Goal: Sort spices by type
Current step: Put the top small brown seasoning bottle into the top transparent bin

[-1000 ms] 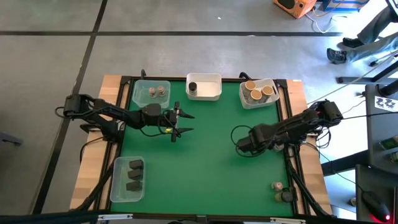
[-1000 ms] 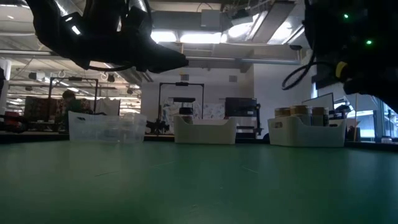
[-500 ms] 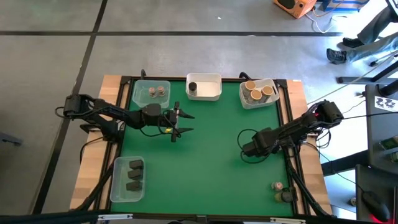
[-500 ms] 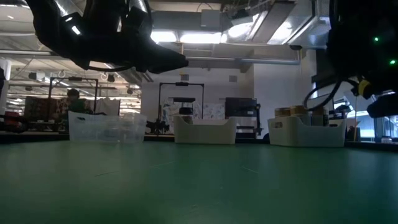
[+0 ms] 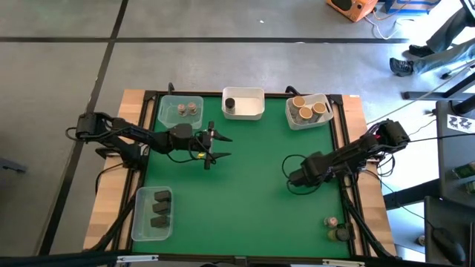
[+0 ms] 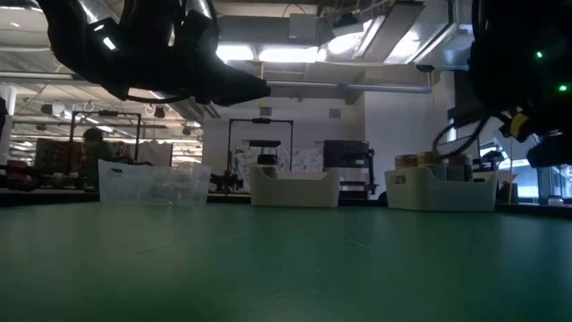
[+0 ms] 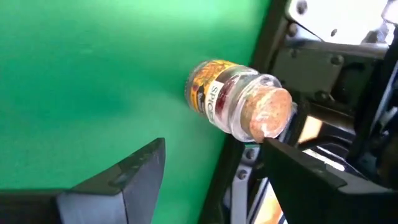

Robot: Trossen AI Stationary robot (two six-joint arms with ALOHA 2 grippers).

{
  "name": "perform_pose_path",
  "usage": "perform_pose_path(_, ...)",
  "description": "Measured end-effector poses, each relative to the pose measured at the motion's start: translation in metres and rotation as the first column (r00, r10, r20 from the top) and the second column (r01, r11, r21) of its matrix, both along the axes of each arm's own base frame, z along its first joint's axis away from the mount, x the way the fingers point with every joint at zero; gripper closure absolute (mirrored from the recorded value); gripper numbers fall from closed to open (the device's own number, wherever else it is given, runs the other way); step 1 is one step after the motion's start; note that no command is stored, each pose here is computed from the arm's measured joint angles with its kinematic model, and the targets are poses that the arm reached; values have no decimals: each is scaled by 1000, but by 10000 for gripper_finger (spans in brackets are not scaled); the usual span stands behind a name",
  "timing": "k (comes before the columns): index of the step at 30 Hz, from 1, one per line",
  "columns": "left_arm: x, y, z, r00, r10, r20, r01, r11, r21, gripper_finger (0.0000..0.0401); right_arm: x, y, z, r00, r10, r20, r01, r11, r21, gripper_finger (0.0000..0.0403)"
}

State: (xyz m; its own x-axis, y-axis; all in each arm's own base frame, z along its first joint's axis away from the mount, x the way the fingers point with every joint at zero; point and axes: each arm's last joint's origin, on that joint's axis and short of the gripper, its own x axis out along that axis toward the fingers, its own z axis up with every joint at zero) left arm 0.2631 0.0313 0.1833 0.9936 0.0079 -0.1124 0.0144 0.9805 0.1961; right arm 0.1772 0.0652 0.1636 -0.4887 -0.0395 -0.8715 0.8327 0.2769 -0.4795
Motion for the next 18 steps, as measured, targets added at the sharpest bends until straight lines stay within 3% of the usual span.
perform_pose_path(14,0,0,0,1000,0,1,0,1000,0,168,29,5,27,970,167,175,-165,986,-27,137)
perform_pose_path(18,0,0,0,1000,0,1,0,1000,-3,168,27,3,41,976,185,116,-176,981,-88,137)
